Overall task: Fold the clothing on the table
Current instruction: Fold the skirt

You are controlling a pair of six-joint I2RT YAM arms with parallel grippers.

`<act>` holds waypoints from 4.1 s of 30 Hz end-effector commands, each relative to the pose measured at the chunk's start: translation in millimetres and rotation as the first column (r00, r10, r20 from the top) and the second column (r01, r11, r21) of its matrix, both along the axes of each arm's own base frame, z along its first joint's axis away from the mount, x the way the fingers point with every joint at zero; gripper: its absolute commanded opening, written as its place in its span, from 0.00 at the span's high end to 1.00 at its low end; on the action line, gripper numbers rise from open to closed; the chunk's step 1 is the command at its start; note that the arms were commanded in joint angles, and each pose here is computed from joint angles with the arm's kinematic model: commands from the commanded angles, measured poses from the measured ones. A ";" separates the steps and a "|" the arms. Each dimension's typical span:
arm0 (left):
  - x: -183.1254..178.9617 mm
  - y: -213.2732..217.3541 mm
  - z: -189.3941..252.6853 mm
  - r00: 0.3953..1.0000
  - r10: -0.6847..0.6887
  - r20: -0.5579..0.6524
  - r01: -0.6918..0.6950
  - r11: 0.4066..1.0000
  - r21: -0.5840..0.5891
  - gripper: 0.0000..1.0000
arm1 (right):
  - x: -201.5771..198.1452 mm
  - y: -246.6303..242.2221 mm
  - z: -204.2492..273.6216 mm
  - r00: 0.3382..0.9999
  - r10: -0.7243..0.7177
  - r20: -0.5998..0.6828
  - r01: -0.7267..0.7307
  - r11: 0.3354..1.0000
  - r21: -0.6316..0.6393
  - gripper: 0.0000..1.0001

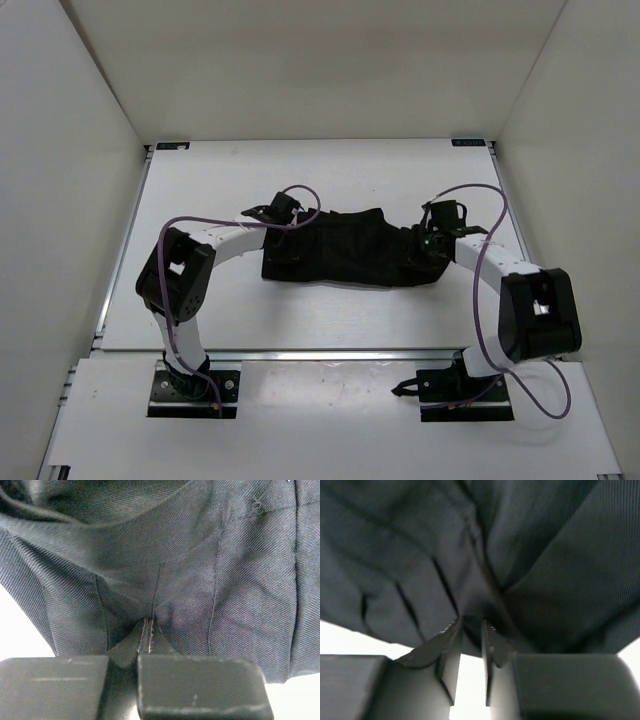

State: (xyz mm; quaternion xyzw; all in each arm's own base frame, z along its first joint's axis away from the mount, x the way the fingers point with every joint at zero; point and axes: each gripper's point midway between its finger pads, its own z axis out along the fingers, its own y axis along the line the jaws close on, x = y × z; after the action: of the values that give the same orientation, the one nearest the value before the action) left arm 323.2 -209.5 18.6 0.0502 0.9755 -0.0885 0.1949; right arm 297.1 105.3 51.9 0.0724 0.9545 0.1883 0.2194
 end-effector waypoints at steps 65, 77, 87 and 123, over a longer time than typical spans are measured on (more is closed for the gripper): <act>12.9 35.8 -9.3 0.998 0.054 -0.023 -0.050 0.988 0.146 1.00 | 49.7 -32.2 -34.6 0.996 -0.087 -0.007 0.086 0.995 -0.052 0.64; 13.6 19.8 -23.3 0.997 0.048 -0.054 -0.044 0.996 0.076 1.00 | 125.7 0.4 54.4 0.981 0.072 0.178 -0.064 0.997 -0.053 1.00; 30.0 -11.8 -27.0 0.996 0.044 -0.079 -0.051 0.995 -0.085 1.00 | 107.8 144.1 128.7 0.854 0.394 0.341 -0.405 0.913 -0.040 1.00; -16.8 -43.0 -38.2 0.948 -0.011 -0.318 -0.181 0.804 -0.566 1.00 | 44.5 301.9 55.7 0.783 0.597 0.173 -0.621 0.749 0.229 1.00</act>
State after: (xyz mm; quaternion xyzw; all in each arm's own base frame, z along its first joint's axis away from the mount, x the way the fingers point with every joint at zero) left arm 338.9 -258.3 13.7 -0.0586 0.9001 -0.4181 0.1079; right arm 347.4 383.5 92.5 -0.2098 0.9006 0.3419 0.1675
